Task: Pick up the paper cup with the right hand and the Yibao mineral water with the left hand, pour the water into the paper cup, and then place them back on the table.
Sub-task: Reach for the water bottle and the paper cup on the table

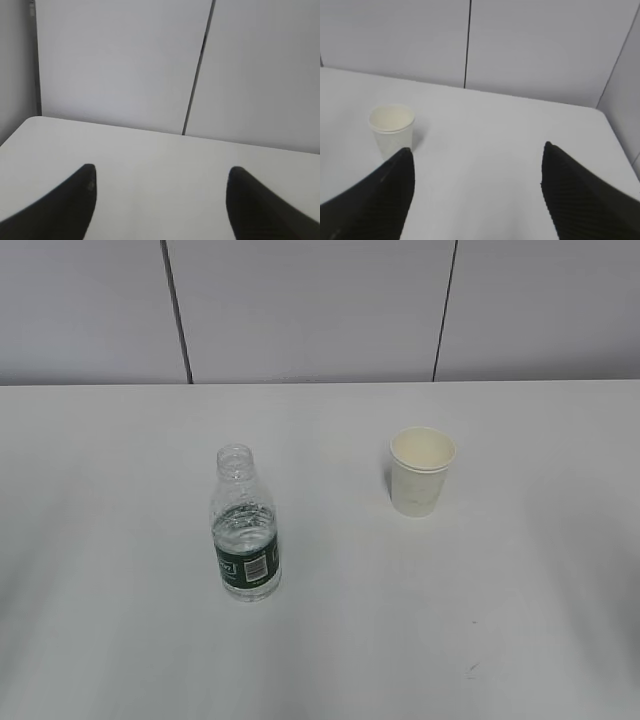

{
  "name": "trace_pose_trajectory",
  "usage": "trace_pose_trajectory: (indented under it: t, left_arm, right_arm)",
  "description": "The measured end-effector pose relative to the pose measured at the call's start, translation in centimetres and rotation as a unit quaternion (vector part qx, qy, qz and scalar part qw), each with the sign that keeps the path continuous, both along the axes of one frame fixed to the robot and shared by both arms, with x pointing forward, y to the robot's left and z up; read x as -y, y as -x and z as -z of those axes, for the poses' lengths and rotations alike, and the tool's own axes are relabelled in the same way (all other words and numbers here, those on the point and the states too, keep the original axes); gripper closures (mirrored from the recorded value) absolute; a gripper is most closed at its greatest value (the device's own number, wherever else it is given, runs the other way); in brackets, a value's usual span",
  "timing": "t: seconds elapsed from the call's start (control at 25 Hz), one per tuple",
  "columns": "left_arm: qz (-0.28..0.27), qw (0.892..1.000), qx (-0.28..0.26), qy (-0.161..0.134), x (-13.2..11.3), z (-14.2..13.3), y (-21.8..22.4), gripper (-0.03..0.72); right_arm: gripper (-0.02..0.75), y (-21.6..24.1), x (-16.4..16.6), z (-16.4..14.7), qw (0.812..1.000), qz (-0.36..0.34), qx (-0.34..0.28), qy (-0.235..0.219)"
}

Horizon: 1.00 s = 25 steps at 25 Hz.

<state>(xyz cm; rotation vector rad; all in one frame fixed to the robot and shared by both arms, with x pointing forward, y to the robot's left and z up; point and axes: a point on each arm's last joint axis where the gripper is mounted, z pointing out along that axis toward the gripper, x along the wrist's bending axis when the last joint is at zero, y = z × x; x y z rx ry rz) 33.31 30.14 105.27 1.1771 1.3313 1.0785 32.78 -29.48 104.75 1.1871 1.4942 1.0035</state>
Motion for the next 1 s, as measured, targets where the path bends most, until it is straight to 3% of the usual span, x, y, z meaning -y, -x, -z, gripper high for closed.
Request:
trace_pose_trajectory:
  t: [0.2, 0.4, 0.56, 0.72, 1.0]
  left_arm:
    - [-0.012, 0.999, -0.044, -0.024, -0.3, 1.2, -3.2, 0.190]
    - [0.028, 0.996, -0.047, -0.066, 0.8, 2.0, -5.5, 0.190]
    - [0.085, 0.992, -0.056, -0.077, 2.8, 2.9, -6.8, 0.190]
    - [0.127, 0.986, -0.060, -0.087, 4.8, 4.2, -8.2, 0.202]
    - [0.133, 0.984, -0.067, -0.100, 6.2, 7.1, -10.8, 0.207]
  right_arm:
    - [0.153, -3.7, -0.5, 1.0, 0.999, -0.017, -0.027, 0.011]
    - [0.153, -7.3, -0.6, 2.4, 0.999, -0.010, -0.029, 0.015]
    - [0.153, -9.9, -0.7, 3.7, 1.000, -0.001, -0.019, -0.005]
    - [0.153, -12.2, -1.7, 5.7, 0.999, -0.047, -0.009, 0.010]
    - [0.153, -14.4, -2.8, 9.8, 0.994, -0.106, -0.039, 0.012]
